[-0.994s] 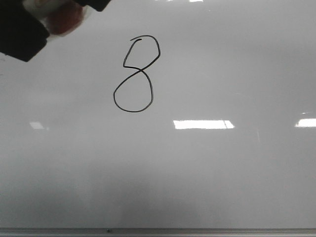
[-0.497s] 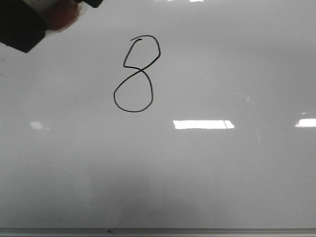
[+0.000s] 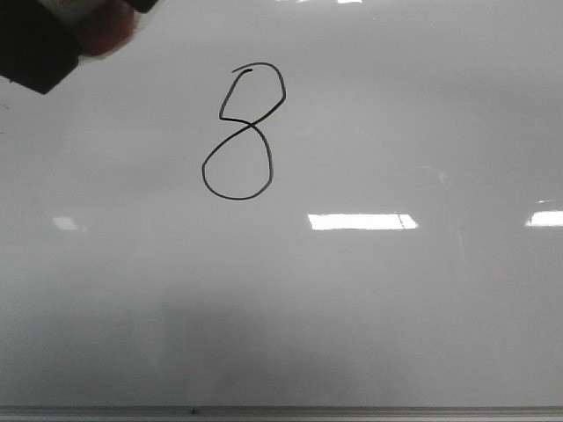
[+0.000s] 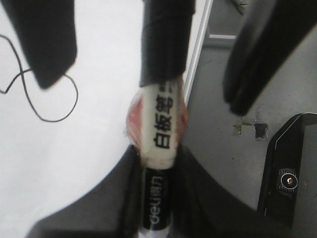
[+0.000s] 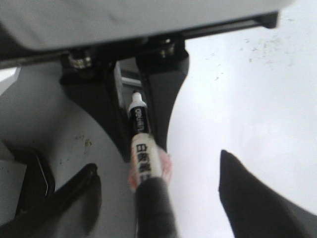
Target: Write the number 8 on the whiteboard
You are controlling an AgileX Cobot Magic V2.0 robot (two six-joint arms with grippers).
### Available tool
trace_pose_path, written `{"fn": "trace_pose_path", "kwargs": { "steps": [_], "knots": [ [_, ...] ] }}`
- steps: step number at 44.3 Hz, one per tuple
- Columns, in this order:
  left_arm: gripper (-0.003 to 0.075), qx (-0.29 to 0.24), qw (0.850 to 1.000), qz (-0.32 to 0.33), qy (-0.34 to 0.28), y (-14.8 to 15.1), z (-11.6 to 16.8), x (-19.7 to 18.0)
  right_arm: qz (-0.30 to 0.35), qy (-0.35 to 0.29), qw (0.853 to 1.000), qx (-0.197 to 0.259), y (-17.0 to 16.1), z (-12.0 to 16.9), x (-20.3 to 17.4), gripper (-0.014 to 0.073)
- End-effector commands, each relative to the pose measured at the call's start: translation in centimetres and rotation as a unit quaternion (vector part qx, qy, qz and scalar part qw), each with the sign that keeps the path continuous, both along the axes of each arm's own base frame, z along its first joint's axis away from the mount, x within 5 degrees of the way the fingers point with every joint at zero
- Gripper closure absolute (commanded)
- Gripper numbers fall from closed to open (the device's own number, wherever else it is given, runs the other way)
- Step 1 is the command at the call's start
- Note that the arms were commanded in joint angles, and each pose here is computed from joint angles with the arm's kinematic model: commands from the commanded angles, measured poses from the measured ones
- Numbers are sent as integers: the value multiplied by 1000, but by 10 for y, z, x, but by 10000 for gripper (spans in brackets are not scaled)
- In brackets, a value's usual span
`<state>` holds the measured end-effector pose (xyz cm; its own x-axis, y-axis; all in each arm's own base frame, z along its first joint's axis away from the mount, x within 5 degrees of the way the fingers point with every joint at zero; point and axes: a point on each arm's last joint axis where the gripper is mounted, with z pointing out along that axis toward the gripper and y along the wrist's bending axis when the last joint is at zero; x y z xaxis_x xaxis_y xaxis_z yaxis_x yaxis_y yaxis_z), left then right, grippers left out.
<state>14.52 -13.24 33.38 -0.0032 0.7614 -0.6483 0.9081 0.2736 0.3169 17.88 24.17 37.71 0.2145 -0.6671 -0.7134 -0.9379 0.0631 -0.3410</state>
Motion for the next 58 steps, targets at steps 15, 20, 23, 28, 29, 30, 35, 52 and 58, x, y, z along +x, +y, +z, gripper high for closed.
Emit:
{"fn": "trace_pose_path", "kwargs": {
  "steps": [15,20,23,28,29,30,35,52,58],
  "knots": [
    [739,-138,933,329,39,63,-12,47,-327,31,919,218,-129,20,-4,214],
    [739,-174,888,423,44,89,-25,55,-424,48,864,267,-169,-8,-24,288],
    [739,-195,863,464,37,101,-36,57,-461,41,840,284,-186,-23,-38,342],
    [739,-230,826,514,19,115,-56,58,-490,23,821,292,-203,-45,-63,445],
    [739,-234,821,521,14,117,-60,58,-493,20,819,294,-205,-49,-68,479],
    [739,-234,819,525,10,118,-64,59,-493,17,818,296,-206,-52,-72,493],
    [739,-235,807,542,-13,123,-77,62,-489,0,815,310,-210,-64,-90,612],
    [739,-233,788,565,-75,122,-104,98,-492,2,814,308,-212,-79,-96,662],
    [739,-222,799,555,-70,110,-116,116,-493,-4,812,313,-212,-78,-95,662]
  ]
}}
